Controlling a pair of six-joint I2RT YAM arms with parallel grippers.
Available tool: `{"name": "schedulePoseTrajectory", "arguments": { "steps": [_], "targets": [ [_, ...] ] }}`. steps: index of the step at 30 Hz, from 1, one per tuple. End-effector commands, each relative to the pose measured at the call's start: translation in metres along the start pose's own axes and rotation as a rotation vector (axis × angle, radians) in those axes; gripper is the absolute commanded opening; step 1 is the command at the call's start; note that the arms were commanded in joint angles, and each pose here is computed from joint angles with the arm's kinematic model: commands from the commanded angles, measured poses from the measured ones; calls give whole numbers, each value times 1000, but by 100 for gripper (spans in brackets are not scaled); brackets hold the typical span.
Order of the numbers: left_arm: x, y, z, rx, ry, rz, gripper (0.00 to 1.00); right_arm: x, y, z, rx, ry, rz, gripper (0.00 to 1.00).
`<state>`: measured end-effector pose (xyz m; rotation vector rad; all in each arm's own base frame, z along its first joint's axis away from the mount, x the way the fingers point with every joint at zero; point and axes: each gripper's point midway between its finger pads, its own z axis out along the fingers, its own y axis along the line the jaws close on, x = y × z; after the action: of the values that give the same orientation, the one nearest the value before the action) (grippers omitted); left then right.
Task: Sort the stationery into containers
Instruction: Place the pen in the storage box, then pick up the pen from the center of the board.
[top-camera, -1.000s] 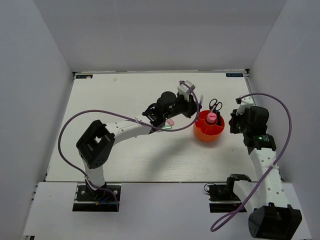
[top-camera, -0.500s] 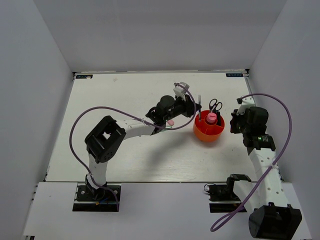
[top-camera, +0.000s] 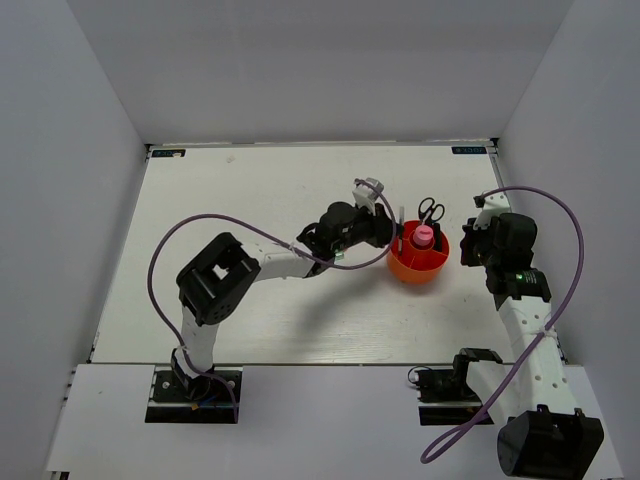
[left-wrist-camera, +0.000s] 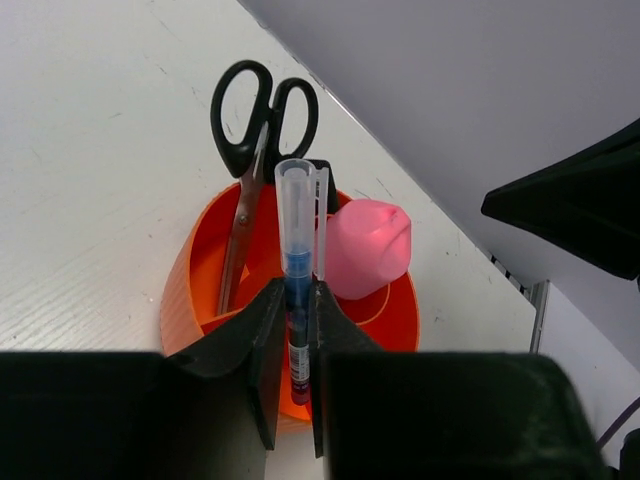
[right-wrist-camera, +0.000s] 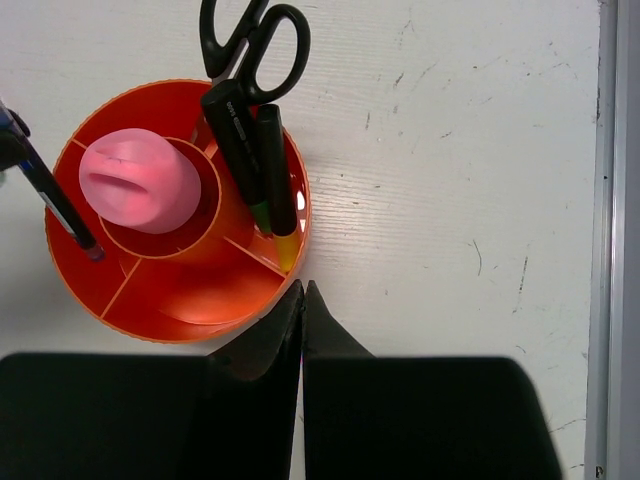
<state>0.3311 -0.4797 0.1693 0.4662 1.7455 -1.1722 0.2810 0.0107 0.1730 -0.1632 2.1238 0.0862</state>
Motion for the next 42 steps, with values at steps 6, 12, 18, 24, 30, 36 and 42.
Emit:
{"name": "schedulePoseTrajectory", "arguments": {
  "steps": [6,12,18,24,30,36,42],
  "targets": [
    [11,-5,0,-10,44,57,51,-10,-4,-2,21,-51,-8,1],
    [9,-5,-7,-28,58,79,59,-12,-5,-3,24,-60,-10,1],
    [7,-12,-51,-70,63,175,56,-12,-4,-5,18,-61,-11,10],
    [-5,-6,-135,-179,196,361,23,-8,10,-7,-69,-44,-65,56],
    [22,88,-260,-522,782,273,4,17,90,-30,-638,-39,-378,0],
    [38,174,-334,-759,1125,363,42,32,126,-62,-931,-72,-461,48],
    [69,200,-343,-734,1220,263,55,36,119,-56,-853,-107,-500,50]
  ]
}}
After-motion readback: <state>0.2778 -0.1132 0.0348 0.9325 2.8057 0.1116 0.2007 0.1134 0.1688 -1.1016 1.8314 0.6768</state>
